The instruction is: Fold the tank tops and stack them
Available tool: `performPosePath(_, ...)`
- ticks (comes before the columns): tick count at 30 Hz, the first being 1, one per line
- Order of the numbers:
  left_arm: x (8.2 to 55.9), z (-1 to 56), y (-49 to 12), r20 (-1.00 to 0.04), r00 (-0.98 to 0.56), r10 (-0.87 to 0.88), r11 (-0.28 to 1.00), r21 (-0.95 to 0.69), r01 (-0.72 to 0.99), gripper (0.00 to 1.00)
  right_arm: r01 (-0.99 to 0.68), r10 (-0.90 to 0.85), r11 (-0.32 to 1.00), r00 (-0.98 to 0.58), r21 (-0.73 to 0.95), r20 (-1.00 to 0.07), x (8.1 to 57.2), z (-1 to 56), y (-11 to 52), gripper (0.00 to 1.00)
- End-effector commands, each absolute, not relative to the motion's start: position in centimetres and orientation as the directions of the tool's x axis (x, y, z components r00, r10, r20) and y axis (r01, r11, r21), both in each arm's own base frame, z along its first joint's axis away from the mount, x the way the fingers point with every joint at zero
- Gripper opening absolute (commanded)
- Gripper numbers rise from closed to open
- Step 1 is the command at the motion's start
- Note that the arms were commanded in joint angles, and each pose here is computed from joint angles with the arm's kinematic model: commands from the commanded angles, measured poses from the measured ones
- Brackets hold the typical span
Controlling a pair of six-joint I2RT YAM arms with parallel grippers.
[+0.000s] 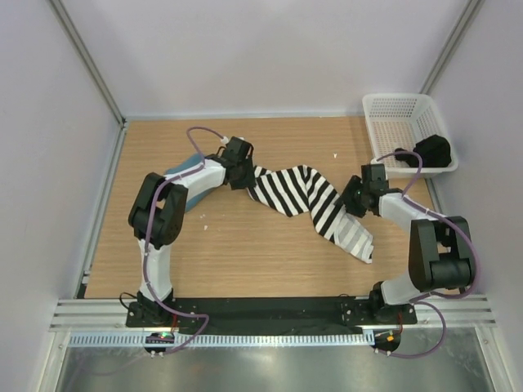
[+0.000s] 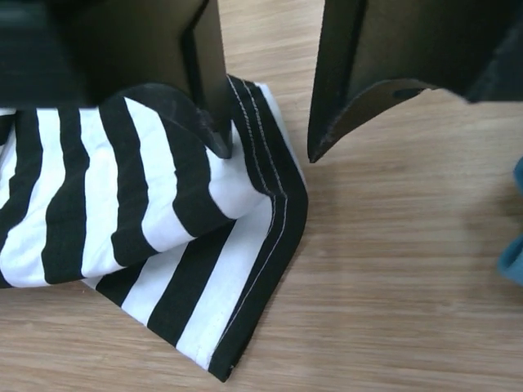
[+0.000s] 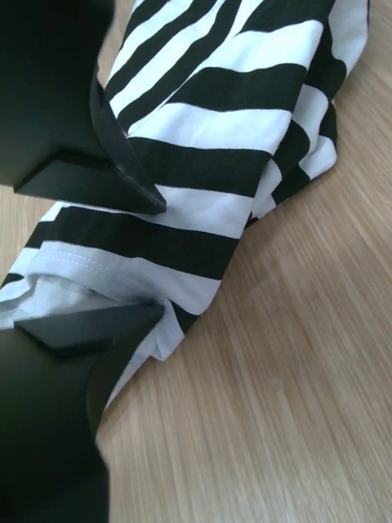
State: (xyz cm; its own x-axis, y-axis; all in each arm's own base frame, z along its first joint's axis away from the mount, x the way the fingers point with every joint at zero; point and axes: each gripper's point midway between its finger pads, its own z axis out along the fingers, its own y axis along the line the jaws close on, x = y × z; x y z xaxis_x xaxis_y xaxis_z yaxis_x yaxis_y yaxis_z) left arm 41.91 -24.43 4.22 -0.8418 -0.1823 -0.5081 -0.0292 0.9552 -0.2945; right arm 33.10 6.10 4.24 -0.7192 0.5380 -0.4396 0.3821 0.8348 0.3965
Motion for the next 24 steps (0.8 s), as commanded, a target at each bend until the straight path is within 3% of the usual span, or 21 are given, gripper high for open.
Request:
performPosePath(1,43.2,5.2,-25.5,-0.505,-0.838,-0.204,0.939,-0.342,-0.023,0.41,0.339,0.579,0.792,-0.682,0.508,-0.448,35.5,5.4,7.5,0.52)
performPosePath(2,43.4,5.2,-25.5,-0.508,-0.838,-0.200,0.940,-0.340,-0.018,0.35,0.344,0.589,0.783,-0.679,0.519,-0.438,35.7,5.3,7.6,0.21)
performPosePath(3,43.9,5.7,-25.5,-0.518,-0.832,-0.201,0.939,-0.343,-0.013,0.21,0.336,0.591,0.778,-0.676,0.530,-0.440,36.0,5.5,7.7,0.08)
performPosePath(4,44.0,6.1,-25.1,-0.520,-0.831,-0.197,0.942,-0.335,-0.013,0.14,0.329,0.594,0.778,-0.664,0.535,-0.455,36.5,6.2,7.6,0.01)
performPosePath(5,44.5,6.9,-25.0,-0.534,-0.821,-0.199,0.941,-0.338,-0.009,0.00,0.318,0.578,0.791,-0.668,0.522,-0.469,36.6,6.6,7.4,0.01)
performPosePath(8,46.1,10.6,-23.6,-0.590,-0.777,-0.219,0.939,-0.344,-0.003,0.00,0.318,0.552,0.825,-0.627,0.467,-0.549,38.4,9.8,5.9,0.01)
performPosePath(12,47.9,17.3,-20.6,-0.652,-0.703,-0.284,0.927,-0.375,-0.027,0.00,0.200,0.537,0.831,-0.527,0.519,-0.658,41.7,18.8,6.4,0.01)
performPosePath(16,45.6,27.2,-19.4,-0.763,-0.547,-0.344,0.899,-0.436,0.043,0.00,0.034,0.518,0.833,-0.399,0.553,-0.757,41.1,27.4,7.0,0.01)
performPosePath(18,43.8,27.0,-19.0,-0.779,-0.516,-0.355,0.900,-0.434,0.034,0.00,0.015,0.512,0.842,-0.335,0.539,-0.791,39.0,29.5,6.4,0.01)
performPosePath(19,42.1,29.2,-18.5,-0.799,-0.468,-0.377,0.891,-0.451,0.052,0.00,0.046,0.518,0.846,-0.309,0.532,-0.798,38.2,29.4,5.7,0.01)
performPosePath(21,39.5,25.5,-18.5,-0.779,-0.494,-0.387,0.891,-0.453,0.016,0.00,0.122,0.554,0.828,-0.327,0.547,-0.766,35.4,26.2,4.9,0.01)
performPosePath(24,35.1,19.9,-17.9,-0.749,-0.540,-0.384,0.892,-0.452,-0.007,0.06,0.292,0.597,0.802,-0.387,0.521,-0.703,31.4,17.9,3.4,0.15)
